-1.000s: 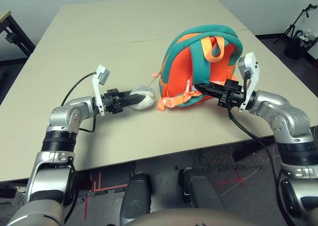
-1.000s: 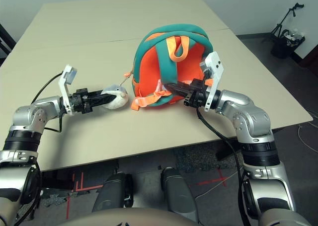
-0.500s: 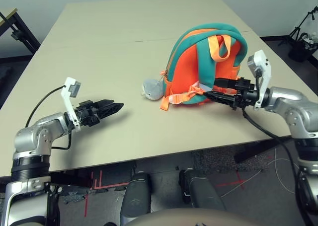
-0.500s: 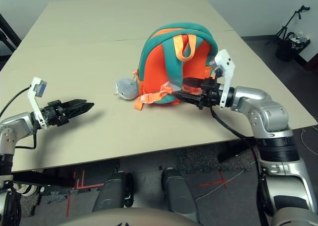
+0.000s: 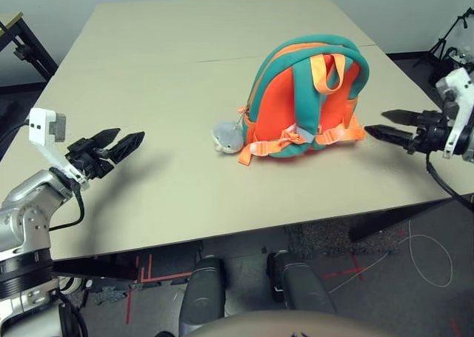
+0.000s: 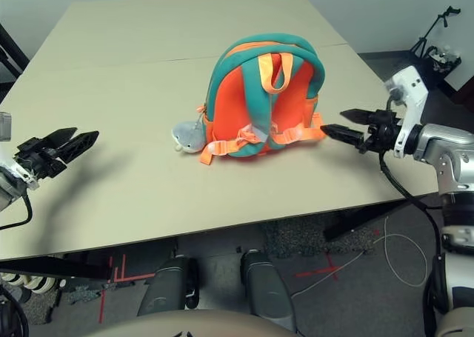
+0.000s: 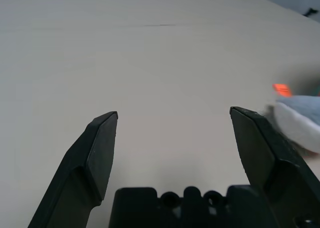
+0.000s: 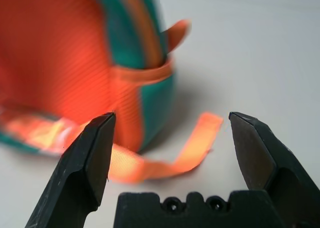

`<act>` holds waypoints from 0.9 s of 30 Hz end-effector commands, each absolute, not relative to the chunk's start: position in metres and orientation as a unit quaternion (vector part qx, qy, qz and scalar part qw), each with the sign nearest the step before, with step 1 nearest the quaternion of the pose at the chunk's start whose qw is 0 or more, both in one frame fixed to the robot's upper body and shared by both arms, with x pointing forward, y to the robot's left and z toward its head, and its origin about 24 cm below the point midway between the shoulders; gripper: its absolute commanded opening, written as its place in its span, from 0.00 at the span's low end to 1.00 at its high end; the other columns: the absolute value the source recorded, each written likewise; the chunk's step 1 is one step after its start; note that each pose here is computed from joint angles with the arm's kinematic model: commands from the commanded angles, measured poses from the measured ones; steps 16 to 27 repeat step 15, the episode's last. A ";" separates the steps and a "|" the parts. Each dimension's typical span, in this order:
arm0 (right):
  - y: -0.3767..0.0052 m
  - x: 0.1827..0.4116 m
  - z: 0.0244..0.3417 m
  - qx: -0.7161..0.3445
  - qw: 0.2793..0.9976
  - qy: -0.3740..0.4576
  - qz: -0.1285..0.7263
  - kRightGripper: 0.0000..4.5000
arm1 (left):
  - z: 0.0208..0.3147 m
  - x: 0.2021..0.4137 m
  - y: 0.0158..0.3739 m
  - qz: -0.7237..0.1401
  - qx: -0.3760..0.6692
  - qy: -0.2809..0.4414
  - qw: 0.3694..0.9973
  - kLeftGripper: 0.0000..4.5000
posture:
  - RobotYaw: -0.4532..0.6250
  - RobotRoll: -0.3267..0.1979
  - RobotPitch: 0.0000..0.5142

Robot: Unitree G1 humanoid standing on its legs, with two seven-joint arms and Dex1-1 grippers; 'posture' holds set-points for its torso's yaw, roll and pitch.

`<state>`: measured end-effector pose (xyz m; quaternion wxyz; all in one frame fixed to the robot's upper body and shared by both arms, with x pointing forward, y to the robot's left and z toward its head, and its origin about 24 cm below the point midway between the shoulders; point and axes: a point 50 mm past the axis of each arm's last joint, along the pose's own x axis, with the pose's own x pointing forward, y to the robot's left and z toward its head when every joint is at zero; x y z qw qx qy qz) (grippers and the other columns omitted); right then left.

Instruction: Put the pencil case into the backpack and zip it.

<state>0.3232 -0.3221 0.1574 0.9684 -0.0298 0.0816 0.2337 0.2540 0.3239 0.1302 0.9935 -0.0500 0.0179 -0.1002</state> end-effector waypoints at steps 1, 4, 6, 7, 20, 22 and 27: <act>-0.330 0.335 0.143 -0.026 0.988 0.060 0.141 1.00 | 0.124 0.259 0.333 -0.010 -0.021 -0.008 1.000 1.00 | 0.41 0.62 0.18; -0.329 0.342 0.132 -0.009 0.994 0.050 0.099 1.00 | 0.117 0.261 0.336 0.048 -0.013 -0.020 0.999 1.00 | 0.42 0.62 0.18; -0.327 0.345 0.124 0.002 0.996 0.045 0.074 1.00 | 0.108 0.260 0.336 0.074 -0.008 -0.015 0.997 1.00 | 0.42 0.62 0.16; -0.327 0.346 0.120 0.004 0.997 0.044 0.057 1.00 | 0.104 0.259 0.336 0.093 -0.007 -0.017 0.995 1.00 | 0.43 0.62 0.16; -0.325 0.351 0.107 0.038 0.999 0.024 -0.024 1.00 | 0.082 0.257 0.335 0.147 -0.029 -0.016 0.989 1.00 | 0.44 0.62 0.15; -0.325 0.351 0.107 0.038 0.999 0.024 -0.024 1.00 | 0.082 0.257 0.335 0.147 -0.029 -0.016 0.989 1.00 | 0.44 0.62 0.15; -0.325 0.351 0.107 0.038 0.999 0.024 -0.024 1.00 | 0.082 0.257 0.335 0.147 -0.029 -0.016 0.989 1.00 | 0.44 0.62 0.15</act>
